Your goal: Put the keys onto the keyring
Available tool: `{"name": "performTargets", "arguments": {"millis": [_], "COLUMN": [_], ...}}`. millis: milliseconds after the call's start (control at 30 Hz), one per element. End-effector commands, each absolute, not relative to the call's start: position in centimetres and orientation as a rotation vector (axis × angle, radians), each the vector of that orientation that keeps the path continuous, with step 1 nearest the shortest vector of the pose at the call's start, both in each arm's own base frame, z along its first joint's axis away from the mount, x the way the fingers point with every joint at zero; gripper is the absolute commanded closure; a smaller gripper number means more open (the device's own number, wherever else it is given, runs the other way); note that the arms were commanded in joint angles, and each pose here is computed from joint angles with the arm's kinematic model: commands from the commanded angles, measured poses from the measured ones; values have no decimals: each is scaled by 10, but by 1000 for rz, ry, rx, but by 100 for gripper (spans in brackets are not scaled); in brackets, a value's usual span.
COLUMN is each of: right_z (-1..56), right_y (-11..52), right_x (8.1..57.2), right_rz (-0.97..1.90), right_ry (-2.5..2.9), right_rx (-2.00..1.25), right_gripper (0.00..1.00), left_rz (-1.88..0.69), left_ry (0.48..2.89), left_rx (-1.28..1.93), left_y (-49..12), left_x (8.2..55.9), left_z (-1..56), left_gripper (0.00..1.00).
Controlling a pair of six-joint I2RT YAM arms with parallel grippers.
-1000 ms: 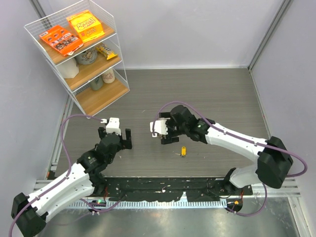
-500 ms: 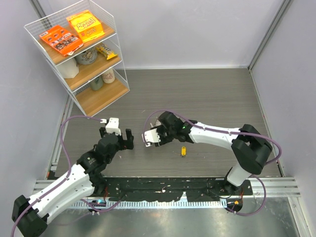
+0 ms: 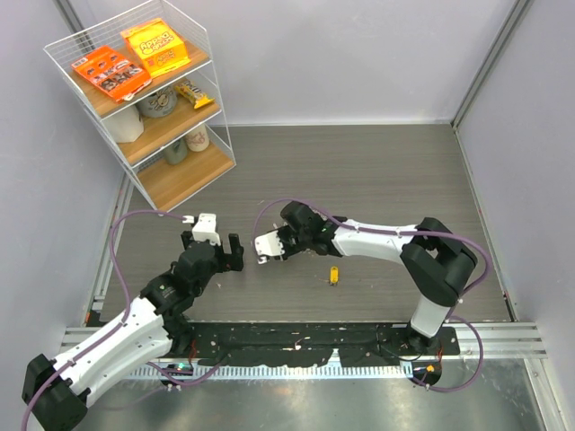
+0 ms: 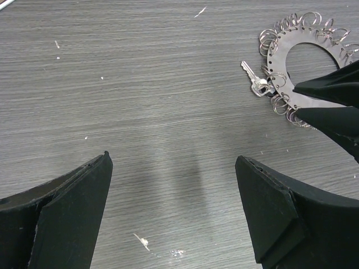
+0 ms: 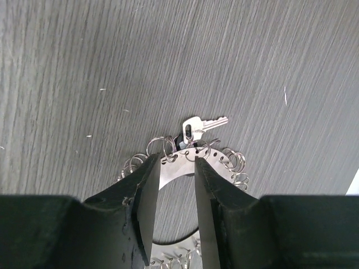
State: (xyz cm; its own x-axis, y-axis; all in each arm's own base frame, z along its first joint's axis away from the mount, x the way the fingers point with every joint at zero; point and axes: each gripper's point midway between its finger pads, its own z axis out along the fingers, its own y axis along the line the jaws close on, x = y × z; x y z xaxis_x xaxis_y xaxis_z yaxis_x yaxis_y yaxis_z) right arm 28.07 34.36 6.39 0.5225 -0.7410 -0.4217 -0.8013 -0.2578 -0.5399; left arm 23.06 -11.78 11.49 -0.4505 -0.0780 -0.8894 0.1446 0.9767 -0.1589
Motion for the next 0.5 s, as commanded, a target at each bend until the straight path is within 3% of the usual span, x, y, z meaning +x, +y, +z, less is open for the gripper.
{"name": "performTargets", "arguments": {"millis": [0, 467], "right_z": [78, 63], "right_y": [360, 353], "right_x": [295, 308], "right_rz": [77, 39], "right_ry": [1194, 1227], "right_rx": [-2001, -2027], "right_gripper": [63, 66], "left_rz": [-285, -274], "left_ry": [1977, 1977], "left_rx": [11, 5], "left_y": [-121, -119], "left_x": [237, 238], "left_z": [124, 124], "left_gripper": [1, 1]}}
